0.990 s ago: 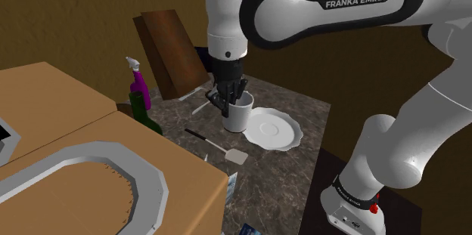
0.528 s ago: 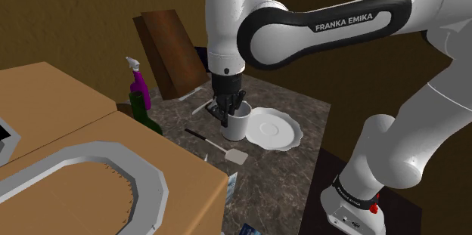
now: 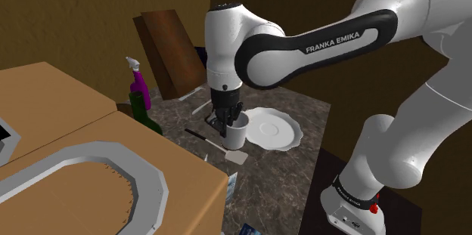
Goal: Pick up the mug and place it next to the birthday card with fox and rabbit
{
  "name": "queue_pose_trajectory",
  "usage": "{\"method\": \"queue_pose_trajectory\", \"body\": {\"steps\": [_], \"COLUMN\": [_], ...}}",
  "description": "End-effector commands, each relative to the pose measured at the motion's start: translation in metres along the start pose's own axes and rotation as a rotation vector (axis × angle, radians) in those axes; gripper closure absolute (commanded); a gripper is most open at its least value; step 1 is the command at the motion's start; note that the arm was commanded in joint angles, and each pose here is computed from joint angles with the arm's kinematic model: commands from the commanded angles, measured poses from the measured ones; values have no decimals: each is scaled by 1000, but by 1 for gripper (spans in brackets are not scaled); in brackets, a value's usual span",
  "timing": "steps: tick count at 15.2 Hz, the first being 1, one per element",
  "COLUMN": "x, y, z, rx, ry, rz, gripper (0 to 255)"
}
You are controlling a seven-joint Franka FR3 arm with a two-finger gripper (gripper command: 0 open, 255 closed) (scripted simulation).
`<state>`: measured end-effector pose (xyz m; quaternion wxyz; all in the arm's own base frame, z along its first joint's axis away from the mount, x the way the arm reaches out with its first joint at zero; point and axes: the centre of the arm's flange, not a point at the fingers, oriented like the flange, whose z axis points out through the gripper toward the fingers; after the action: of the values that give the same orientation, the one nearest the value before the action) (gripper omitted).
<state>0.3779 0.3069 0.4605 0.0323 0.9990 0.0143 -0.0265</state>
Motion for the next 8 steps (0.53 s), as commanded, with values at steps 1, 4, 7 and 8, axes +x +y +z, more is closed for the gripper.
{"method": "queue_pose_trajectory", "body": {"steps": [1,4,7,8], "x": [0,1,2,2], "y": [0,-1,-2,-2], "z": [12,28,43,49], "rx": [0,0,0,0], "ry": [1,1,1,1], "rz": [0,0,0,0], "gripper": [255,255,255,255]}}
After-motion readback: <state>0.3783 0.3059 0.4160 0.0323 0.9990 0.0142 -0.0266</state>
